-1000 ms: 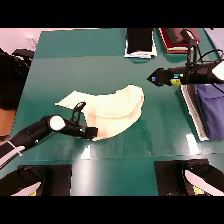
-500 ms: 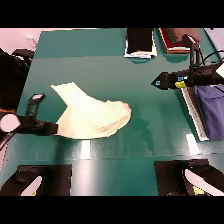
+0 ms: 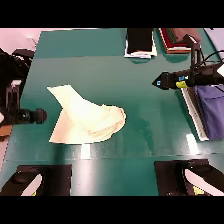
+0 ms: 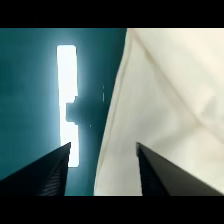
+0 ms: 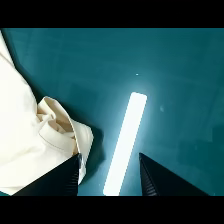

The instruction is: Fold the shirts.

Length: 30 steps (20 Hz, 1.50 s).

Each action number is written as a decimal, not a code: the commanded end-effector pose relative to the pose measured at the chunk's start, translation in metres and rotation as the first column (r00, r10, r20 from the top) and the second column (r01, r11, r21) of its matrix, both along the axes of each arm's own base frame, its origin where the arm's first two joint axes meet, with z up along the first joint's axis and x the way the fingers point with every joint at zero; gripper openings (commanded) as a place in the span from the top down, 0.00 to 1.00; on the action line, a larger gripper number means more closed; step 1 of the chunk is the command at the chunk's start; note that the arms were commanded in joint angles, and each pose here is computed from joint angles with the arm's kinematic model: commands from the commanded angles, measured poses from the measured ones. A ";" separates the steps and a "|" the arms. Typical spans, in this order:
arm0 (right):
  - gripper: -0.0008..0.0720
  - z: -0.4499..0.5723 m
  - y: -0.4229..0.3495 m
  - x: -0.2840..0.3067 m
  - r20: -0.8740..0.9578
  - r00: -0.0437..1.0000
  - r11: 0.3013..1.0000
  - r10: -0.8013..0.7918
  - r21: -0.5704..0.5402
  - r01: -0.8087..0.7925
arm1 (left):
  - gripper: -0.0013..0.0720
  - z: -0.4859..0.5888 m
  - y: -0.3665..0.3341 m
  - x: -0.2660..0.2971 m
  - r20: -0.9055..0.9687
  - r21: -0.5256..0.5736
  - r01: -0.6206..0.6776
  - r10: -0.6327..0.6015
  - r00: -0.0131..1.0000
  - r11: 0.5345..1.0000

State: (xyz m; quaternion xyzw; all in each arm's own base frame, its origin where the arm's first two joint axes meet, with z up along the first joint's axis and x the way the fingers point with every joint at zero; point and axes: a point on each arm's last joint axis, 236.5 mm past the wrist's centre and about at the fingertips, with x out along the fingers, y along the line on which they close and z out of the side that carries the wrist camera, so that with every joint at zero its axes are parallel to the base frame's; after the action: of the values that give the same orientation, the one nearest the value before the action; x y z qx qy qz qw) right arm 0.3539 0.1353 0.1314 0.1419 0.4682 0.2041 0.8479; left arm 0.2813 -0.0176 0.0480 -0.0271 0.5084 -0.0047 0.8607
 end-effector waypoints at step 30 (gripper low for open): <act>0.24 -0.061 0.055 -0.012 -0.185 0.972 0.989 0.142 -0.002 -0.145 | 0.95 -0.049 -0.039 0.201 0.085 -0.428 -0.047 0.092 0.992 0.902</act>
State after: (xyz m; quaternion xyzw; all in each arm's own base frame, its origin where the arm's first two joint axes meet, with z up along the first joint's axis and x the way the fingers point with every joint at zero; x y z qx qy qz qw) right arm 0.3491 0.1758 0.1003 0.1269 0.5098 0.2370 0.8172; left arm 0.4699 -0.0536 -0.0280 -0.2475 0.4697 -0.0683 0.8447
